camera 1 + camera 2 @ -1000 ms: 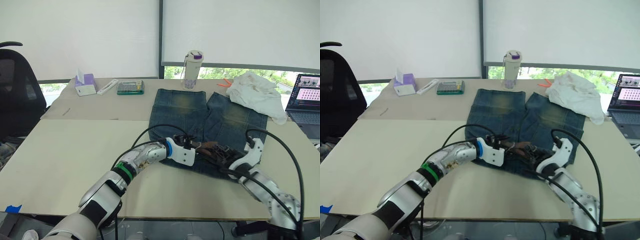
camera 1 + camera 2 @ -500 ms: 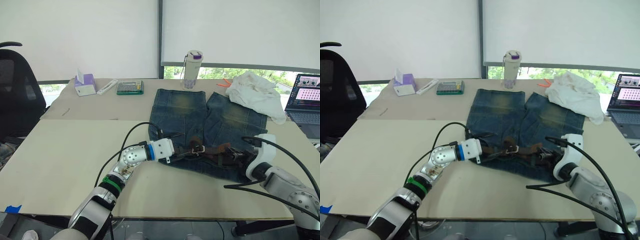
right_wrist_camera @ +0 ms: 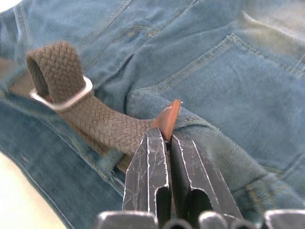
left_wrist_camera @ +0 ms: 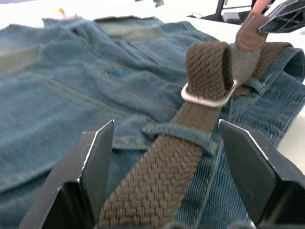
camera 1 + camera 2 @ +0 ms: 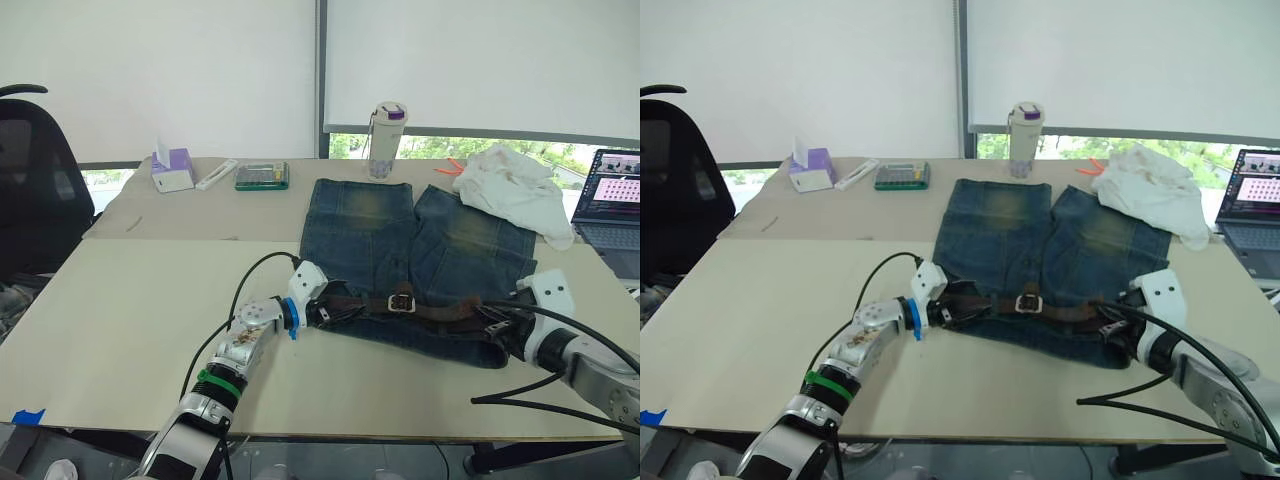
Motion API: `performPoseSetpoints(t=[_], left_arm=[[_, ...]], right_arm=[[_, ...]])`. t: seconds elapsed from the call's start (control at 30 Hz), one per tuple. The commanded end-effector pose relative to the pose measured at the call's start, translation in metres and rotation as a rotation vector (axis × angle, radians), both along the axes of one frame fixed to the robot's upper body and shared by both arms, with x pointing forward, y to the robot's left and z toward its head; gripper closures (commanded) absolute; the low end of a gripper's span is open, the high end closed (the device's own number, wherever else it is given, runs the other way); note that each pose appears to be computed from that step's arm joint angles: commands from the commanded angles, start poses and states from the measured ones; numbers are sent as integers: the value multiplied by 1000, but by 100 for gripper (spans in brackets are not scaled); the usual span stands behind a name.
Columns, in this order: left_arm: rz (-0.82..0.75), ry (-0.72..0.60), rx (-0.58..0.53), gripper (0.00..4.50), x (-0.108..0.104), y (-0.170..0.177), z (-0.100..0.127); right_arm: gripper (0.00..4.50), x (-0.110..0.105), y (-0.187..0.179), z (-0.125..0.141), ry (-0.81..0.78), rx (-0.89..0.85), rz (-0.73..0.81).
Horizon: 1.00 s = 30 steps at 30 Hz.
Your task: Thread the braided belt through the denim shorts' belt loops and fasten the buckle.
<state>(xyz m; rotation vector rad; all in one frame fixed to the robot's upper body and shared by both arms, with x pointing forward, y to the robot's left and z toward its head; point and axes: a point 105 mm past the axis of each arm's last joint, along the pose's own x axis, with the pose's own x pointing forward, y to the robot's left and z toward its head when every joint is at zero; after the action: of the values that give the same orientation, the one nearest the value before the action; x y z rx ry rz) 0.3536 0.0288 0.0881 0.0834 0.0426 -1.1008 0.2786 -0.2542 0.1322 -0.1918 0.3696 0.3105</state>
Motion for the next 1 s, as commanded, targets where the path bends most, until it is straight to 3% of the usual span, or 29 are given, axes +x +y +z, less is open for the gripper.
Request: performPoseSetpoints(t=[0.03, 0.5, 0.63, 0.73, 0.87, 1.0], left_arm=[[23, 41, 33, 82, 2, 8, -6], [55, 86, 77, 82, 1, 17, -19], [64, 76, 68, 82, 1, 19, -17], [51, 46, 21, 82, 0, 19, -5], [26, -27, -54, 76, -5, 26, 22], [44, -85, -29, 76, -9, 44, 37]], right_arm=[[450, 0, -18, 21, -86, -73, -22], [450, -20, -82, 35, -25, -375, -81], [450, -22, -84, 38, -40, -292, -106], [450, -20, -77, 34, -85, -120, -132], [300, -18, -65, 30, -134, -22, -70], [163, -20, -61, 26, -203, -18, 14]])
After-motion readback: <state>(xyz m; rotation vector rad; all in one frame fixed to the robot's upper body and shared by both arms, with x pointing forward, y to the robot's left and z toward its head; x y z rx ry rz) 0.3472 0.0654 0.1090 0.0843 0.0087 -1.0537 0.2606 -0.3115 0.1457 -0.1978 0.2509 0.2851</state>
